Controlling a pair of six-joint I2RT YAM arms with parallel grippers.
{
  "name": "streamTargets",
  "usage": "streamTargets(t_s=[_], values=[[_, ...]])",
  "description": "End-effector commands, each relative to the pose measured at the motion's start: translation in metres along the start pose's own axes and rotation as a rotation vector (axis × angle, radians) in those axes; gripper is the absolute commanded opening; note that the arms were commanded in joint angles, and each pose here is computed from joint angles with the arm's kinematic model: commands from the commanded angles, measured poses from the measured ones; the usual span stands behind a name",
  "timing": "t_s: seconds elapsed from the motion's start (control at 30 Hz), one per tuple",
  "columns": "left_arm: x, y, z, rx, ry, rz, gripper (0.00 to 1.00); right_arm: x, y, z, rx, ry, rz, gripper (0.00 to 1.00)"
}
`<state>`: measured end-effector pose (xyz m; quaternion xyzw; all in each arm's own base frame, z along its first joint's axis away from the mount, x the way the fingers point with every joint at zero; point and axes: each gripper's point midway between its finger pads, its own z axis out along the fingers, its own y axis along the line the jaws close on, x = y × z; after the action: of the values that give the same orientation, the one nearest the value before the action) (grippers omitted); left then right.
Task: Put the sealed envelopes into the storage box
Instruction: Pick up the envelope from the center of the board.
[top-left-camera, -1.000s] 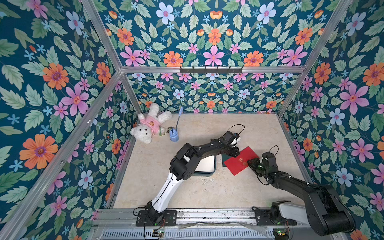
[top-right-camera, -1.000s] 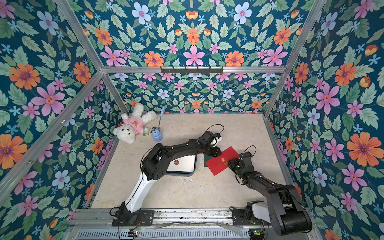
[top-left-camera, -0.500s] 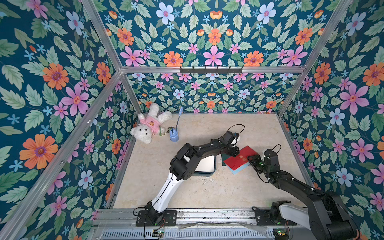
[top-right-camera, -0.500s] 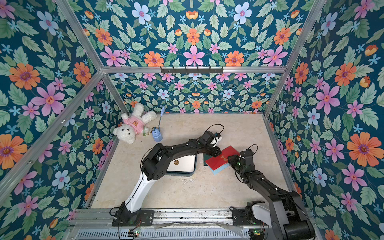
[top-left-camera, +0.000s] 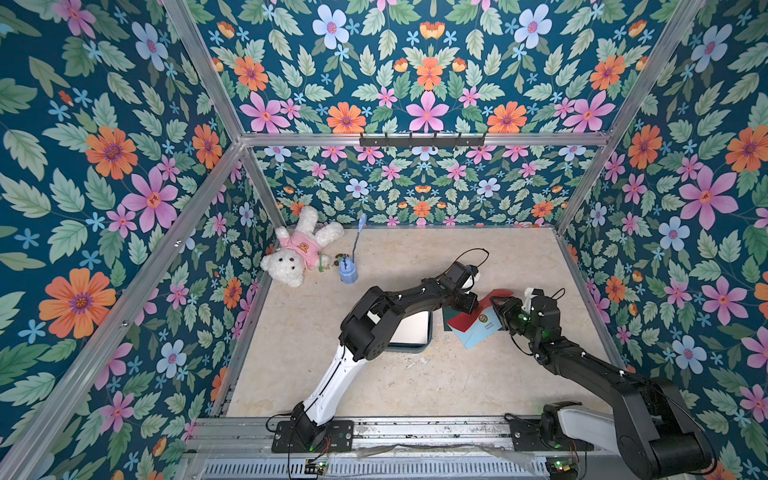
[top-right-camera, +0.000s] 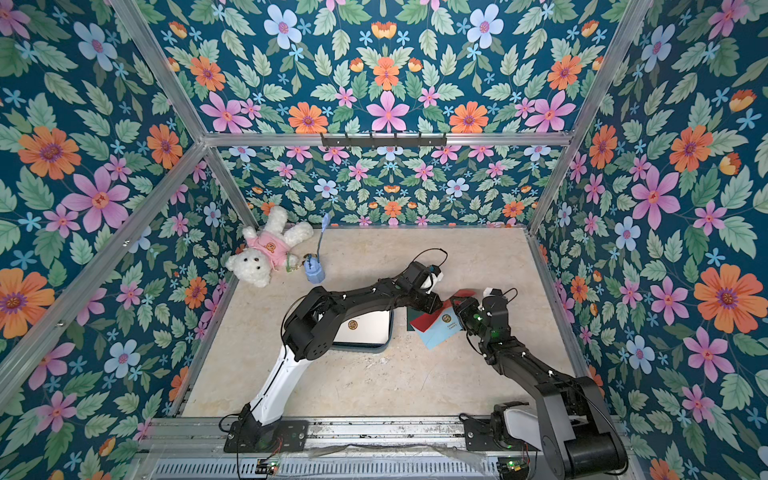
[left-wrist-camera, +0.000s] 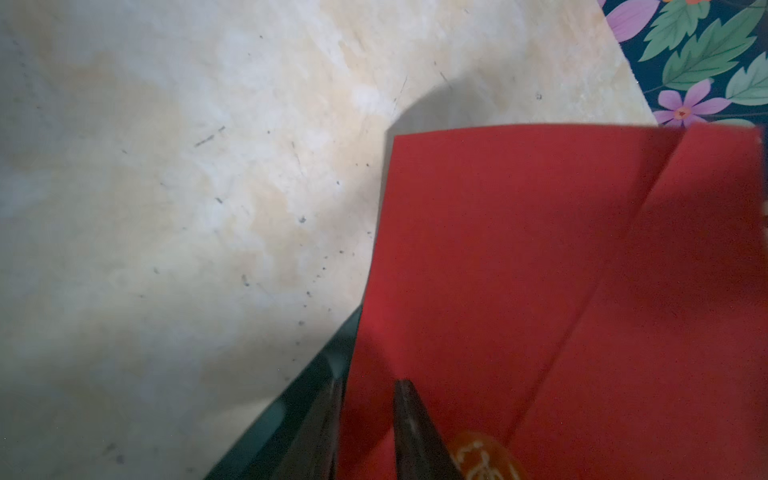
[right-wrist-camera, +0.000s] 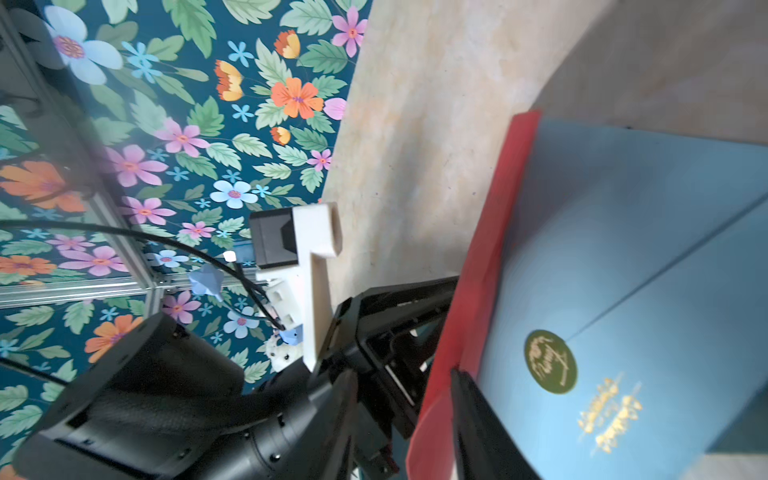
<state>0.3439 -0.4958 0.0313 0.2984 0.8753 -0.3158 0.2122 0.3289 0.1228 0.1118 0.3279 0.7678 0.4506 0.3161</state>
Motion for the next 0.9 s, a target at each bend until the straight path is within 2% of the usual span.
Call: streamTargets(t_s=[0.0, 0.23, 0.5, 0.63, 0.73, 0.8, 0.87], values=[[0.028, 0.002, 0.003, -0.006, 0.103, -0.02, 0.28, 0.008, 0.0, 0.003, -0.027, 0.041, 0.062, 0.42], [0.029, 0.0, 0.004, -0.001, 0.105, -0.018, 0.28, 0.016, -0.019, 0.009, 0.041, 0.086, 0.076, 0.42], [0.029, 0.0, 0.003, -0.003, 0.103, -0.017, 0.28, 0.018, -0.039, 0.006, 0.109, 0.077, 0.045, 0.41], [0.022, -0.001, -0.001, -0.016, 0.081, -0.01, 0.31, 0.018, -0.041, 0.005, 0.12, 0.074, 0.016, 0.28], [0.007, -0.005, -0.01, -0.018, 0.043, -0.001, 0.31, 0.016, -0.035, 0.004, 0.11, 0.074, -0.038, 0.11], [-0.011, -0.011, -0.021, -0.029, -0.006, 0.012, 0.37, 0.013, -0.026, 0.002, 0.1, 0.076, -0.107, 0.0], [-0.034, -0.017, -0.036, -0.046, -0.068, 0.03, 0.4, 0.009, -0.015, 0.0, 0.096, 0.072, -0.191, 0.0]])
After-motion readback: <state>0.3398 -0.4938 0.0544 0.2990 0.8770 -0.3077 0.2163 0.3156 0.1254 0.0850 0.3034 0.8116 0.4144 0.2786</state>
